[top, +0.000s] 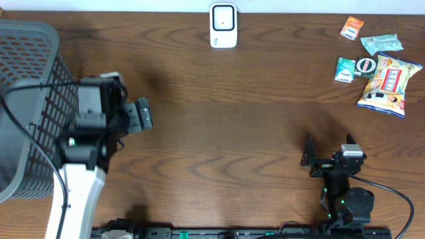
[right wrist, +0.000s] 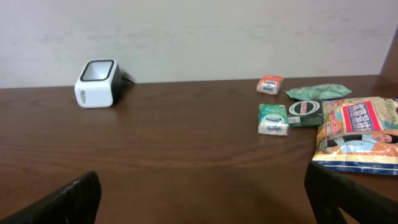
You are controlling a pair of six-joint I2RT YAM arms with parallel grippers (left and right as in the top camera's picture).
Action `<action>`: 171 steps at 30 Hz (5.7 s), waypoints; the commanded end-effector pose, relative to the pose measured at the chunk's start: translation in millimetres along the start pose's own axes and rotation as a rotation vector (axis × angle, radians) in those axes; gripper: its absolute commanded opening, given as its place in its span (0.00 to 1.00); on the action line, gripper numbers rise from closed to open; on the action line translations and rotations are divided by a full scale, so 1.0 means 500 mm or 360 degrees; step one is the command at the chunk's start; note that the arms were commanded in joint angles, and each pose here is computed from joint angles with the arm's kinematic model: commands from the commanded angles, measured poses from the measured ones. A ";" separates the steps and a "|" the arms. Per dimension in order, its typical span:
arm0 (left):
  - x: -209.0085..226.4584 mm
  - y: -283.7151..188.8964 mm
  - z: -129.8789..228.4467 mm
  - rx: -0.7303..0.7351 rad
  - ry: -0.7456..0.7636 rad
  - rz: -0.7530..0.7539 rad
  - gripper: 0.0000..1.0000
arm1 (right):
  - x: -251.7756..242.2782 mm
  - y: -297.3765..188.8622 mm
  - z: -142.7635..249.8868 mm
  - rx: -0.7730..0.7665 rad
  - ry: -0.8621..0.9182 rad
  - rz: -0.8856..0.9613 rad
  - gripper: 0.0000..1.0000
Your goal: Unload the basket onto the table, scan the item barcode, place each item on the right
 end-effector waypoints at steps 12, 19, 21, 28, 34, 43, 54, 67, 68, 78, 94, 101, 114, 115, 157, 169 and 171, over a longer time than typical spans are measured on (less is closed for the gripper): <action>0.051 -0.031 0.147 -0.0503 0.0301 0.0400 0.98 | -0.002 -0.001 0.000 0.0000 0.0018 0.0014 0.99; 0.079 -0.050 0.202 -0.0705 0.0300 0.0468 0.98 | -0.002 -0.001 0.000 0.0000 0.0018 0.0014 0.99; 0.085 -0.051 0.213 -0.0746 0.0300 0.0483 0.98 | -0.002 -0.001 0.000 0.0000 0.0018 0.0014 0.99; 0.090 -0.042 0.223 -0.0866 0.0293 0.0526 0.98 | -0.002 -0.001 0.000 0.0000 0.0018 0.0014 0.99; 0.103 -0.021 0.229 -0.0969 0.0183 0.0533 0.98 | -0.002 -0.001 0.000 0.0000 0.0018 0.0014 0.99; 0.116 0.025 0.241 -0.1164 0.0052 0.0623 0.98 | -0.002 -0.001 0.000 0.0000 0.0018 0.0014 0.99; 0.121 0.044 0.249 -0.1165 -0.0002 0.0627 0.98 | -0.002 -0.001 0.000 0.0000 0.0018 0.0014 0.99; 0.120 0.060 0.250 -0.1243 0.0005 0.0670 0.98 | -0.002 -0.001 0.000 0.0000 0.0018 0.0014 0.99; 0.120 0.060 0.250 -0.1245 0.0005 0.0670 0.98 | -0.002 -0.001 0.000 0.0000 0.0018 0.0014 0.99; 0.126 0.079 0.265 -0.1134 0.0038 0.0607 0.97 | -0.002 -0.001 0.000 0.0001 0.0018 0.0013 0.99; 0.134 0.085 0.268 -0.1147 0.0186 0.0477 0.97 | -0.002 -0.001 0.001 0.0001 0.0018 0.0013 0.99; 0.134 0.085 0.268 -0.1148 0.0194 0.0474 0.97 | -0.002 -0.001 0.001 0.0001 0.0018 0.0013 0.99; 0.133 0.085 0.268 -0.1155 0.0265 0.0459 0.98 | -0.002 -0.001 0.001 0.0001 0.0018 0.0013 0.99; 0.133 0.085 0.268 -0.1155 0.0260 0.0461 0.98 | -0.002 -0.001 0.001 0.0001 0.0018 0.0013 0.99; 0.133 0.085 0.268 -0.1151 0.0256 0.0463 0.97 | -0.002 -0.001 0.001 0.0001 0.0018 0.0013 0.99; 0.133 0.085 0.268 -0.1151 0.0255 0.0463 0.98 | -0.002 -0.001 0.001 0.0001 0.0018 0.0013 0.99; 0.133 0.085 0.268 -0.1151 0.0256 0.0463 0.98 | -0.002 -0.001 0.001 0.0001 0.0018 0.0013 0.99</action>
Point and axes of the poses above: each gripper's point midway between its finger pads, its own y axis out along the fingers, its own x axis along the line the jaws close on, z = x × y, the point moved 9 cm from there along -y, back along the fingers, and after that the axes turned 13 degrees about -y, right-handed, at the moved point
